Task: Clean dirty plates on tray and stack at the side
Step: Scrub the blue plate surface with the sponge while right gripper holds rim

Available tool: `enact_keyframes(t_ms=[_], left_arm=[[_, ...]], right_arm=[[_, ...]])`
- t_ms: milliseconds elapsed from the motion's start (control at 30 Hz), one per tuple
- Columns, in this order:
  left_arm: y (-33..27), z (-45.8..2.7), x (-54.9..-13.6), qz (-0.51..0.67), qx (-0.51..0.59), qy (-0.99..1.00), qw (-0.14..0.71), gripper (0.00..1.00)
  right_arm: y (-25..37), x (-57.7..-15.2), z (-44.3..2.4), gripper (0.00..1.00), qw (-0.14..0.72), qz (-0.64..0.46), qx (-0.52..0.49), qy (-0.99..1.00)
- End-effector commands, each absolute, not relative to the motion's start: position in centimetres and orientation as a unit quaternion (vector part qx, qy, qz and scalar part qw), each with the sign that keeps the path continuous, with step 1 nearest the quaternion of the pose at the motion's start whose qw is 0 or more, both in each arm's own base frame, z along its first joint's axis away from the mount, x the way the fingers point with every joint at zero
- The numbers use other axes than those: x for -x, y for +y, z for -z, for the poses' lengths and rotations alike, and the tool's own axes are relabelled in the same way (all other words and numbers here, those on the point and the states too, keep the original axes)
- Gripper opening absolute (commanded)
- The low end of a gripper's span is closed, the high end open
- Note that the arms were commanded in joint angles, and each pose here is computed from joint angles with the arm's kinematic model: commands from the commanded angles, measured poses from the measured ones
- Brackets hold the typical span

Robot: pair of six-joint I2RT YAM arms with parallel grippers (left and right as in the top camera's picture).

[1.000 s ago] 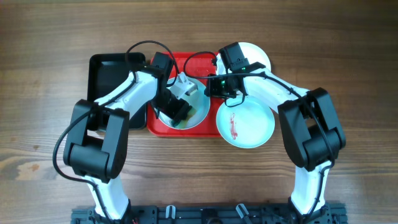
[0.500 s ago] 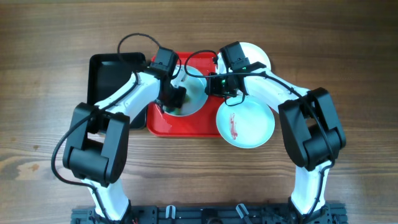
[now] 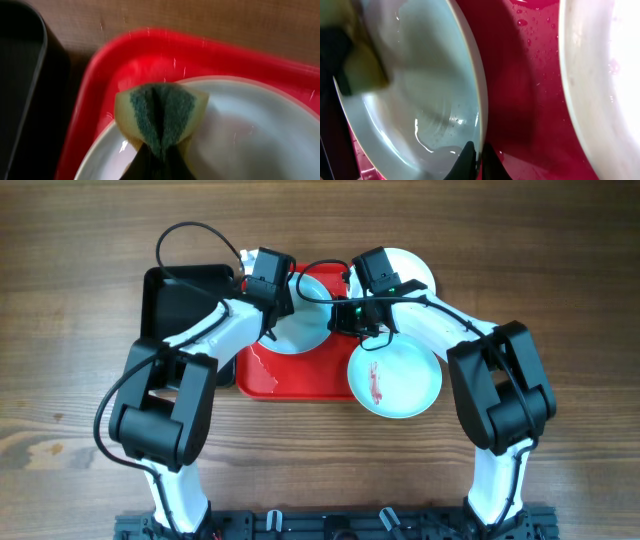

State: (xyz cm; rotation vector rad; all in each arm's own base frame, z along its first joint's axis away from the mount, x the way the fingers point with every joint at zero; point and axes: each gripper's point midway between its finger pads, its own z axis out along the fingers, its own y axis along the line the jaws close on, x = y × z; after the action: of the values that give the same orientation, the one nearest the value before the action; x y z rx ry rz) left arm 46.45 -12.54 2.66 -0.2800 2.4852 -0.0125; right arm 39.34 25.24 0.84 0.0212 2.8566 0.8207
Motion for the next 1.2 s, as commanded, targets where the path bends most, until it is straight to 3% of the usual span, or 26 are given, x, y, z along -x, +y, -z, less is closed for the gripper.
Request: enact_keyframes(t_ms=[0,133,400,633,867,1000,1167], left_arm=[[-11.6,-2.7,-47.2,-0.019,0.141,0.928,0.344,0.04],[-13.1,-1.7,-46.2,0.011,0.105,0.946,0.308,0.04],[-23.1,-1.9,-40.6,0.275,-0.095,0.940,0.176,0.04],[-24.9,-3.7,-38.2,0.382,-0.140,0.904,0.128,0.04],[-19.9,-0.8,-37.2,0.294,-0.074,0.950,0.078,0.04],[-15.1,1.4,-37.4,0.167,-0.043,0.982,0.076,0.04],[-7.9,1.8,-39.9,-0.037,0.041,0.989,0.140,0.04]], right_arm=[[25.3,-38.3,0.3,0.04,0.062,-0.272,0.004,0.960],[25.3,-38.3,0.3,0.04,0.062,-0.272,0.004,0.960],[25.3,-38.3,0.3,0.04,0.061,-0.272,0.004,0.960],[25.3,-38.3,0.3,0.04,0.061,-0.272,0.004,0.960],[25.3,-38.3,0.3,0.04,0.061,-0.272,0.004,0.960],[25.3,-38.3,0.3,0.04,0.062,-0.272,0.004,0.960],[25.3,-38.3,0.3,0.04,0.062,-0.272,0.004,0.960]])
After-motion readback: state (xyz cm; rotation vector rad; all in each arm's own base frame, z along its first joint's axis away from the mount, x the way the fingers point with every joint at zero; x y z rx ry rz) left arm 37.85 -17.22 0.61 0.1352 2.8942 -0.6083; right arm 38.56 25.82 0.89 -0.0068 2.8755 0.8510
